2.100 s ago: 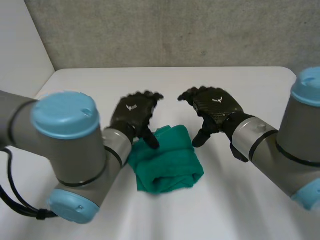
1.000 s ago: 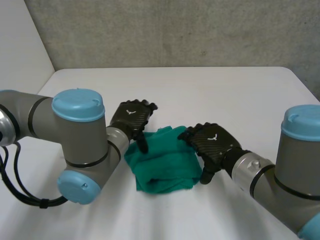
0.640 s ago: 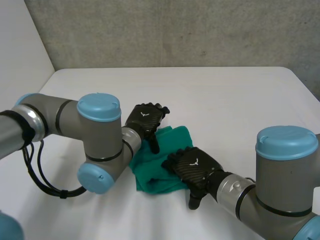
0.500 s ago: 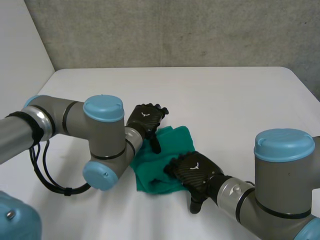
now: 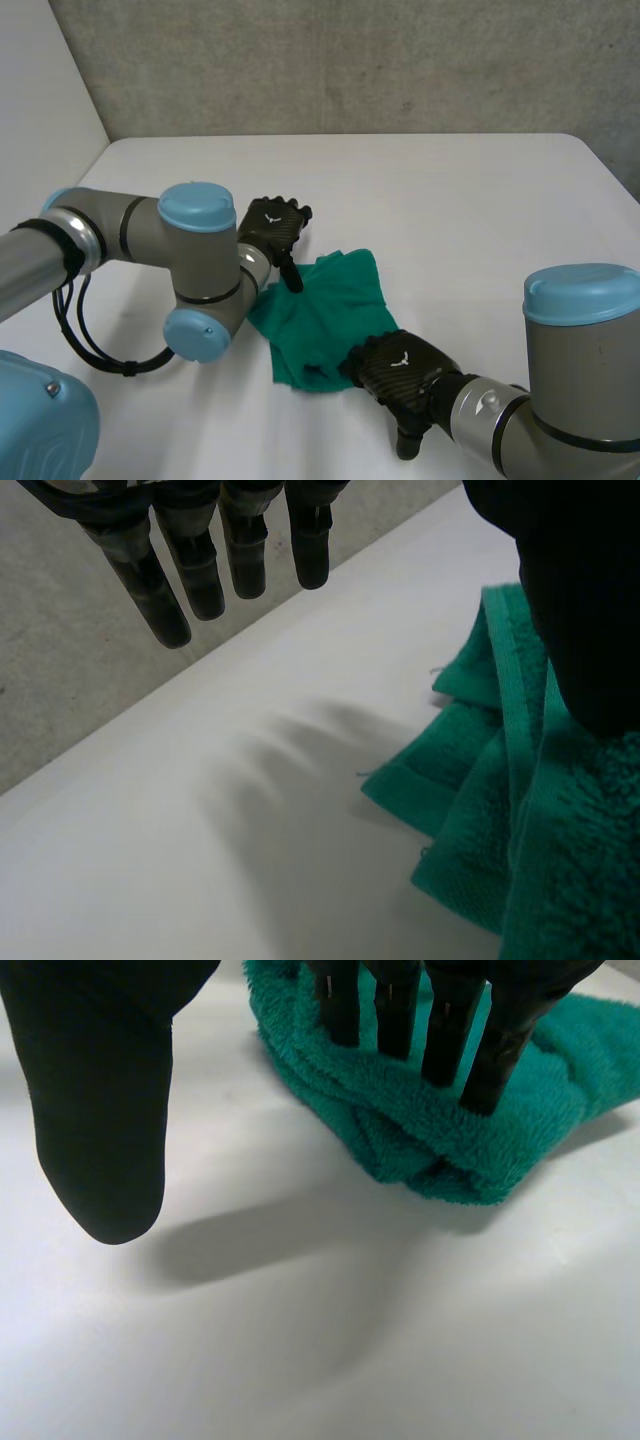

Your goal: Fold the towel.

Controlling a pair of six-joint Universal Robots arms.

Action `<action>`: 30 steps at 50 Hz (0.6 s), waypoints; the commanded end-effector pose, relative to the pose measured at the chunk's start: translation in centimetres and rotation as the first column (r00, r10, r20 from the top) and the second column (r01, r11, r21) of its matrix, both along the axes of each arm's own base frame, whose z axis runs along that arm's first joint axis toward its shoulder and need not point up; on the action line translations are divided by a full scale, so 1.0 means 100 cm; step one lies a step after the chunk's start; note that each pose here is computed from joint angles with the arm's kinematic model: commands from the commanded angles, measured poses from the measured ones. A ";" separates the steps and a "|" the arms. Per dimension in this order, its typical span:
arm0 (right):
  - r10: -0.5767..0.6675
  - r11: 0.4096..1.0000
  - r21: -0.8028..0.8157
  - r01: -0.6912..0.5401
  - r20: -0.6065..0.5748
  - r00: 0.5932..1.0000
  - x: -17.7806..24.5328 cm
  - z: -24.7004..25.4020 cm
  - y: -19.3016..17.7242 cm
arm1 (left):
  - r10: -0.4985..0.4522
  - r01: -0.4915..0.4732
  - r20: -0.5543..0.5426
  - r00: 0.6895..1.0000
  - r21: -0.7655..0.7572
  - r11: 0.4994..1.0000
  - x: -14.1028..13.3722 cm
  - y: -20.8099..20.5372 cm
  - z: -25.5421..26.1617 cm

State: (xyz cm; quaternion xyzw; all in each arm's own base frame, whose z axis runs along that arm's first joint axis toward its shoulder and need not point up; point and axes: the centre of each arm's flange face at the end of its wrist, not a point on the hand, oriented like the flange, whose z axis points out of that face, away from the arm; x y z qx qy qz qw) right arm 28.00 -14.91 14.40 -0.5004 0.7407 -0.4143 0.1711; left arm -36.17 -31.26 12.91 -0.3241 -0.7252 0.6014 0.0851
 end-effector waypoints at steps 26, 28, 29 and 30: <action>-0.210 0.973 -0.061 0.224 0.175 0.962 0.032 0.021 -0.107 | 0.114 -0.086 -0.129 0.985 0.206 0.975 0.025 0.090 0.026; -0.224 0.970 -0.054 0.235 0.161 0.961 0.033 0.013 -0.112 | 0.128 -0.102 -0.110 0.986 0.215 0.971 0.027 0.090 0.019; -0.234 0.969 -0.045 0.243 0.150 0.961 0.033 0.005 -0.116 | 0.137 -0.114 -0.095 0.986 0.221 0.969 0.028 0.091 0.014; -0.234 0.969 -0.045 0.243 0.145 0.961 0.033 0.003 -0.117 | 0.142 -0.120 -0.087 0.986 0.227 0.967 0.029 0.090 0.011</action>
